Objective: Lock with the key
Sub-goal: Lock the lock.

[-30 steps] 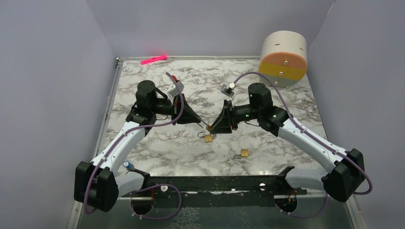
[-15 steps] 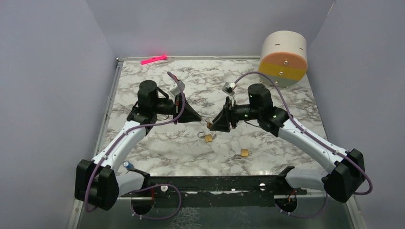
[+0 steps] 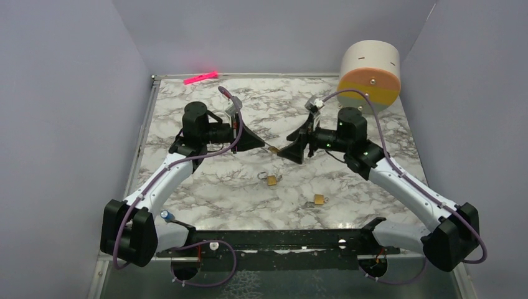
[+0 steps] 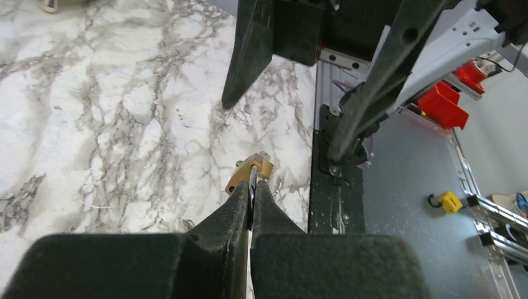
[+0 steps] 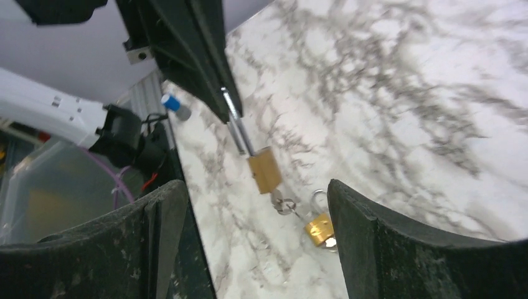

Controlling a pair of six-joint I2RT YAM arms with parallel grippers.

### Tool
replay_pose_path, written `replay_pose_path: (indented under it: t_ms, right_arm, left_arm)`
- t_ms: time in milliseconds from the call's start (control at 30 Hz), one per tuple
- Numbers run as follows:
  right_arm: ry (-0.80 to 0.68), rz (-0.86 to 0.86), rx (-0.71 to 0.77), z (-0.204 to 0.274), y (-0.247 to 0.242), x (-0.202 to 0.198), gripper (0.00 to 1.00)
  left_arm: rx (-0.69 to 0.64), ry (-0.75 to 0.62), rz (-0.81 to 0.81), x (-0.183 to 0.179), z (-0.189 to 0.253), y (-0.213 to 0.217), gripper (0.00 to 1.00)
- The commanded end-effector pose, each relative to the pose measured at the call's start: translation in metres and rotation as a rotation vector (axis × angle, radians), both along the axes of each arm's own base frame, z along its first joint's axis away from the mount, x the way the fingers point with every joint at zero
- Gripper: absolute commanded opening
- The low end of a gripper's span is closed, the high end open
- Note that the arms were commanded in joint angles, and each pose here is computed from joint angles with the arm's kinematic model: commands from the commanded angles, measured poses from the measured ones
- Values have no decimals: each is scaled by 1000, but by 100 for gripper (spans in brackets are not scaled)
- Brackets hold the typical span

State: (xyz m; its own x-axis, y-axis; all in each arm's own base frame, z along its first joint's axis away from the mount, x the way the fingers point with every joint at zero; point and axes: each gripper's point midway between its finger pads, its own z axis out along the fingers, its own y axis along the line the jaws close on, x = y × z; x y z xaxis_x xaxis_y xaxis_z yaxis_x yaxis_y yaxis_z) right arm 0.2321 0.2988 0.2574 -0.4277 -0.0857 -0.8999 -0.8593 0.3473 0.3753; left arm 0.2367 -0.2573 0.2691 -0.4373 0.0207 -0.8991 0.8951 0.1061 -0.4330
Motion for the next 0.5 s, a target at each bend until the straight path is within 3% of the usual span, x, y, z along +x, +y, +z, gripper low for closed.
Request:
replay_pose_path:
  t_ms: [0, 133, 467]
  right_arm:
    - [-119, -112, 153, 36, -36, 33, 88]
    - [-71, -116, 268, 34, -64, 48, 89]
    - [-96, 17, 345, 39, -46, 52, 89]
  left_arm:
    - [-49, -84, 100, 26, 27, -3, 0]
    - [-80, -108, 138, 33, 38, 0, 0]
    - [-197, -102, 238, 46, 62, 3, 0]
